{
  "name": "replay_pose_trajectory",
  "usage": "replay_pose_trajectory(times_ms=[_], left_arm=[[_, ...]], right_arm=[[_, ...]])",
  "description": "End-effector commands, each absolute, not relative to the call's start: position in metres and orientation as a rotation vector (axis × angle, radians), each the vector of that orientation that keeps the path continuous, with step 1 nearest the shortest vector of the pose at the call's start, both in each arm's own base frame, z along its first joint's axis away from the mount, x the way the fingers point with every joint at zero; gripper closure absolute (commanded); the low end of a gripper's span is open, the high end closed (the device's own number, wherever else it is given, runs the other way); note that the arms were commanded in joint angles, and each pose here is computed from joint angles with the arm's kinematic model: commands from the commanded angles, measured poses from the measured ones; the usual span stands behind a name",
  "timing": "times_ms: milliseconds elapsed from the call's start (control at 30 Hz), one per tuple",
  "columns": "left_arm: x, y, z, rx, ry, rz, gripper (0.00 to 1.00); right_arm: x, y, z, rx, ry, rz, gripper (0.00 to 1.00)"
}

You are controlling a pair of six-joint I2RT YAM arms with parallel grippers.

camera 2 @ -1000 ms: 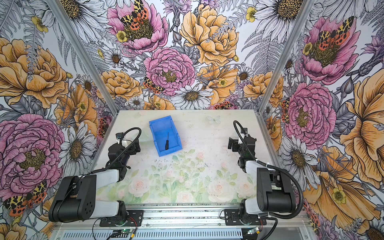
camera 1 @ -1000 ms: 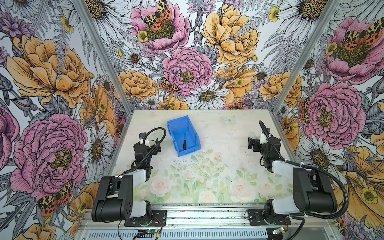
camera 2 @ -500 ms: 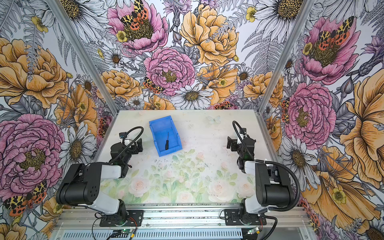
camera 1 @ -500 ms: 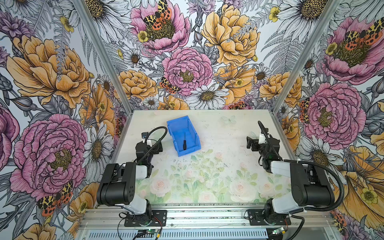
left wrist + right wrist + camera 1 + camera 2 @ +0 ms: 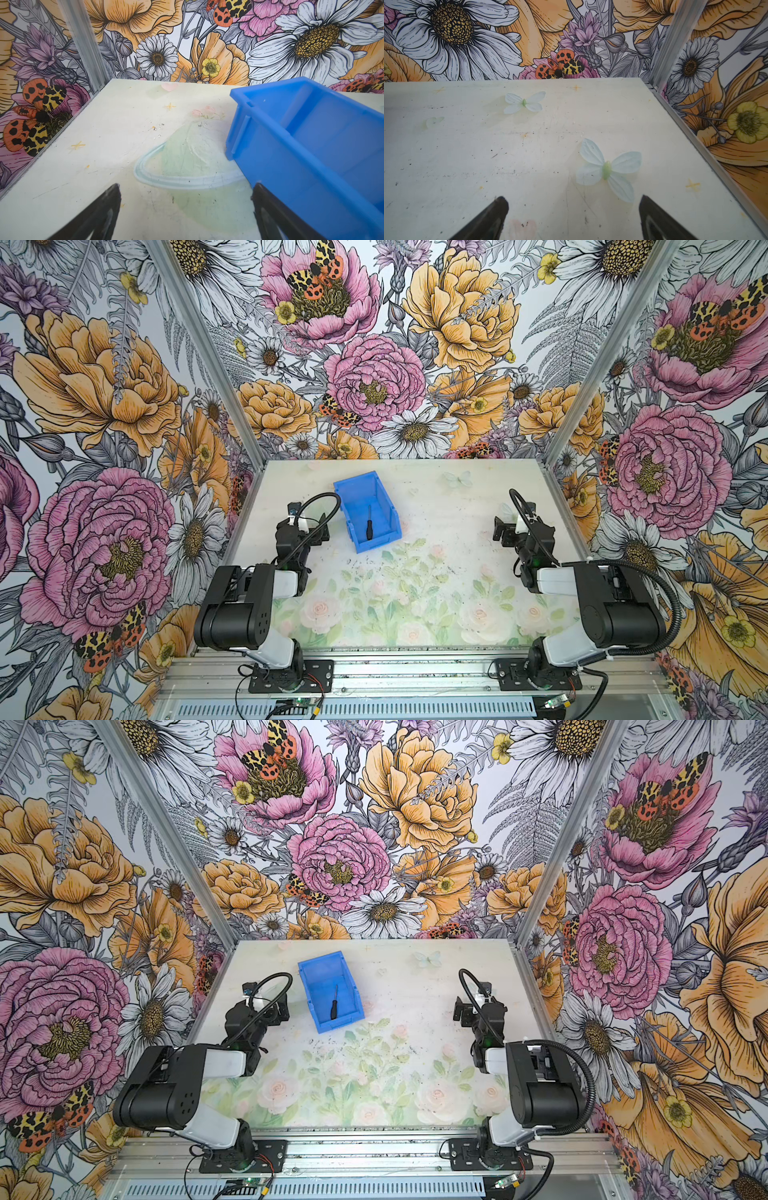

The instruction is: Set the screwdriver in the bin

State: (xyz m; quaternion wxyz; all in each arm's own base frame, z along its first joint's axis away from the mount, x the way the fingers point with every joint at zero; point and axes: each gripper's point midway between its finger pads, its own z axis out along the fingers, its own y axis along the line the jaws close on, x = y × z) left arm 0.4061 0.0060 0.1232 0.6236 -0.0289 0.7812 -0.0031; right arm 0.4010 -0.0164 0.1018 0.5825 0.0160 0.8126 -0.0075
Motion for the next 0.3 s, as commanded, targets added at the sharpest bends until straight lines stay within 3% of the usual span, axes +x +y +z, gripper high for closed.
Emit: replay_pose_trajectory(times_ms=[0, 267], left_arm=[[0.4050, 0.0088, 0.1295, -0.067, 1.757, 0.052, 0.01], [0.4066, 0.0096, 0.1282, -0.062, 1.766, 0.012, 0.01]], right_arm=[[0.4033, -0.0179, 0.1105, 0.044, 1.857, -0.028, 0.01], [0.4031, -0.0175, 0.1110, 0.044, 1.856, -0.026, 0.01]])
